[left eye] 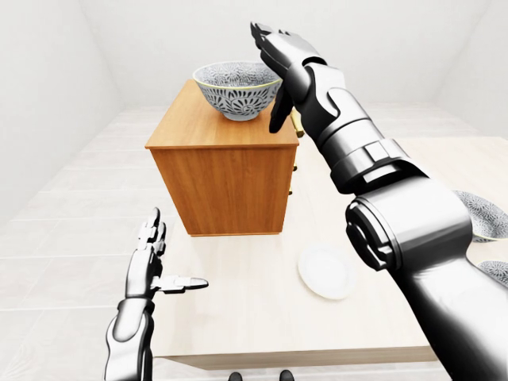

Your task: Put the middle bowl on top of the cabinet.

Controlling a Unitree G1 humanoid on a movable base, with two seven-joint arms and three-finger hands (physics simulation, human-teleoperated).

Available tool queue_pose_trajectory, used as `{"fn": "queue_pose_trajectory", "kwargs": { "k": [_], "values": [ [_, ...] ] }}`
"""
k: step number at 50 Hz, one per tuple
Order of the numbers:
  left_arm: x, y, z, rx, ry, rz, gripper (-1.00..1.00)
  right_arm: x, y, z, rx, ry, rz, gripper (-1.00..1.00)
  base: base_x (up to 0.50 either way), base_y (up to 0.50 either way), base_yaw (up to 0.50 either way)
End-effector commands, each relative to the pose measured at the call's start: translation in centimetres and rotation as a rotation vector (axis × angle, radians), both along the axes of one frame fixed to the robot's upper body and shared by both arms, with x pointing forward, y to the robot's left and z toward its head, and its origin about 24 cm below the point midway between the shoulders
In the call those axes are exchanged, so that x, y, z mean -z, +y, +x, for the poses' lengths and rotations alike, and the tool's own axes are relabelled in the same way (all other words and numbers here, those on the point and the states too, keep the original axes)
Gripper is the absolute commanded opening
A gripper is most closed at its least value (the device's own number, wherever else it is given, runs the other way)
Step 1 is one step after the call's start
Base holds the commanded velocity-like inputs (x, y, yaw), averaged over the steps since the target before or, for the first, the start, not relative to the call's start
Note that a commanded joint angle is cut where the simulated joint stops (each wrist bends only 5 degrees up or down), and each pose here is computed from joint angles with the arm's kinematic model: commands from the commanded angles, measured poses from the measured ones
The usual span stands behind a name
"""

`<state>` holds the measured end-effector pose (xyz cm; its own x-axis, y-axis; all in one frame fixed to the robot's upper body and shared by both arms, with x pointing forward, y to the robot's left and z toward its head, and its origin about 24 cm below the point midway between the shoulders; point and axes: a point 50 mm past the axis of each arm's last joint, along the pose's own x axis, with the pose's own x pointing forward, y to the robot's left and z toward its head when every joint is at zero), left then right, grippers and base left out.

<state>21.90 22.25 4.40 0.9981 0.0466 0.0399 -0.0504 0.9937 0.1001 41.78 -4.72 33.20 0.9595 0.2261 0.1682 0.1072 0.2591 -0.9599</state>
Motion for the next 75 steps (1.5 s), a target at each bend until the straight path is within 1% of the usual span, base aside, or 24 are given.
{"fn": "queue_pose_trajectory", "kwargs": {
  "k": [1, 7, 12, 19, 33, 37, 47, 61, 69, 72, 73, 74, 75],
  "values": [
    [-0.2, -0.2, -0.1, 0.026, -0.008, -0.009, 1.00, 0.1, -1.4, 0.3, 0.038, 0.006, 0.011, 1.00, 0.00, 0.00, 0.00],
    [-0.1, -0.3, 0.2, 0.029, -0.004, -0.009, 1.00, -0.5, -2.6, 0.4, 0.064, -0.005, 0.030, 1.00, 0.00, 0.00, 0.00],
    [-0.4, -0.4, 0.1, 0.033, -0.017, -0.009, 1.00, -0.4, -3.5, 0.6, 0.091, -0.004, 0.020, 1.00, 0.00, 0.00, 0.00],
    [-0.1, -0.4, 0.2, 0.030, -0.005, -0.009, 1.00, -0.5, -4.8, 0.7, 0.120, -0.007, 0.036, 1.00, 0.00, 0.00, 0.00],
    [-0.7, -0.4, 0.0, 0.027, -0.030, -0.006, 1.00, -0.7, -6.7, 0.8, 0.165, -0.016, 0.046, 1.00, 0.00, 0.00, 0.00],
    [-1.0, -0.3, -0.1, 0.026, -0.042, -0.003, 1.00, -1.1, -7.7, 0.8, 0.192, -0.019, 0.040, 1.00, 0.00, 0.00, 0.00],
    [-1.3, -0.6, 0.0, 0.032, -0.059, -0.002, 1.00, -1.6, -9.1, 0.7, 0.224, -0.027, 0.040, 1.00, 0.00, 0.00, 0.00],
    [-1.1, -0.8, 0.2, 0.039, -0.051, -0.008, 1.00, -3.2, -11.8, 0.2, 0.290, -0.069, 0.052, 1.00, 0.00, 0.00, 0.00],
    [-0.7, -0.8, 0.3, 0.036, -0.037, -0.012, 1.00, -4.9, -13.9, -0.6, 0.345, -0.104, 0.042, 1.00, 0.00, 0.00, 0.00],
    [-0.7, -0.8, 0.3, 0.037, -0.035, -0.012, 1.00, -5.2, -14.5, -0.8, 0.373, -0.123, 0.009, 1.00, 0.00, 0.00, 0.00],
    [-0.6, -0.8, 0.3, 0.037, -0.031, -0.011, 1.00, -6.1, -15.4, -1.2, 0.415, -0.128, -0.055, 1.00, 0.00, 0.00, 0.00],
    [-0.6, -0.8, 0.3, 0.037, -0.030, -0.011, 1.00, -6.0, -15.1, -1.1, 0.407, -0.135, -0.056, 1.00, 0.00, 0.00, 0.00],
    [-0.6, -0.8, 0.4, 0.036, -0.028, -0.010, 1.00, -6.7, -15.5, -1.5, 0.418, -0.138, -0.058, 1.00, 0.00, 0.00, 0.00]
  ]
}}
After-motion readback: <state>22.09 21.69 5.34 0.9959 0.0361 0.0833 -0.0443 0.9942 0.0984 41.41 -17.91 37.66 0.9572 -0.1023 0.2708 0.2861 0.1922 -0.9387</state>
